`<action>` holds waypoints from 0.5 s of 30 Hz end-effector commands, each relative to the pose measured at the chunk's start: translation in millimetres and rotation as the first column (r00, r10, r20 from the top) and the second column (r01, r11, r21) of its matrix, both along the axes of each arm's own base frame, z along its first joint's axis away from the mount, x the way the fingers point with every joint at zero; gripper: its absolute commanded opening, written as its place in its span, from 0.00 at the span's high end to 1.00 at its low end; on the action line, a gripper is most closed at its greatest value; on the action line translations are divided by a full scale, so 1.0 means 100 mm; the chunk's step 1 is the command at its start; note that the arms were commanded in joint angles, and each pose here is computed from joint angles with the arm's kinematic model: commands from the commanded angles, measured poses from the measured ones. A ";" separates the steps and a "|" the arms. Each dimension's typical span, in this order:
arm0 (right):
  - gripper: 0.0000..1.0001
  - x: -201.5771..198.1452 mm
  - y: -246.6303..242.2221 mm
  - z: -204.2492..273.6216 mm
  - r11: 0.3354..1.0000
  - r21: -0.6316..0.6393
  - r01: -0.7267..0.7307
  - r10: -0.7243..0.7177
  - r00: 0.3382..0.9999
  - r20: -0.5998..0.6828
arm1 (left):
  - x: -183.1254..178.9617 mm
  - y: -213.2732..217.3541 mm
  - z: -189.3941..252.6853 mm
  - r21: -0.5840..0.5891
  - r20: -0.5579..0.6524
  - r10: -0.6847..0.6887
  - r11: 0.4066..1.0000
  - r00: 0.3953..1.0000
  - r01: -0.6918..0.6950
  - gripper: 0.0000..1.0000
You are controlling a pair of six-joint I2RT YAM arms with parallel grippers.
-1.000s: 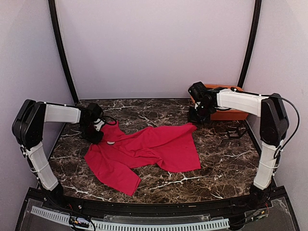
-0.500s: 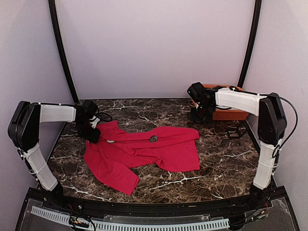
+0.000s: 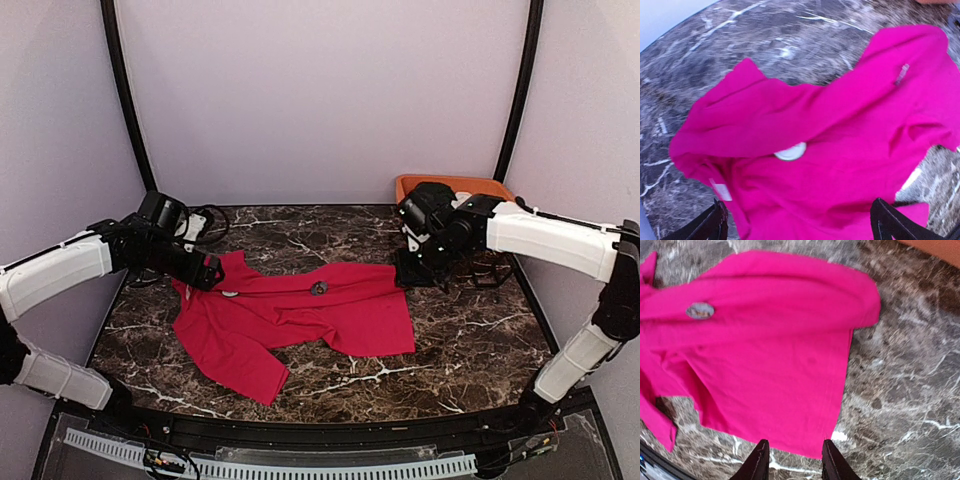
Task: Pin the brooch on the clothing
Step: Adjust the clothing with brooches at the center of the board.
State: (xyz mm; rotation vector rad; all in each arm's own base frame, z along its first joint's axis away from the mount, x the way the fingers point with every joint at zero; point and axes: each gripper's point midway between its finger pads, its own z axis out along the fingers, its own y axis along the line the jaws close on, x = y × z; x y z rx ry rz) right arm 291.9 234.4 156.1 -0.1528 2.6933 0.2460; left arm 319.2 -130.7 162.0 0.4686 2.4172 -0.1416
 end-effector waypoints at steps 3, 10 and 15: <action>0.65 -0.50 0.03 -0.62 0.998 -0.064 -0.025 0.012 0.982 -0.190 | -0.59 -0.54 -0.50 0.024 -0.201 -0.239 0.968 0.950 0.249 0.01; 0.64 -0.59 0.06 -0.98 0.994 -0.104 -0.034 0.005 0.964 -0.265 | -0.70 -0.61 -0.93 0.206 -0.327 -0.312 0.898 0.892 0.390 0.01; 0.63 -0.65 0.04 -1.24 0.989 -0.144 -0.037 -0.011 0.947 -0.321 | -0.78 -0.60 -1.08 0.235 -0.382 -0.328 0.870 0.864 0.434 0.01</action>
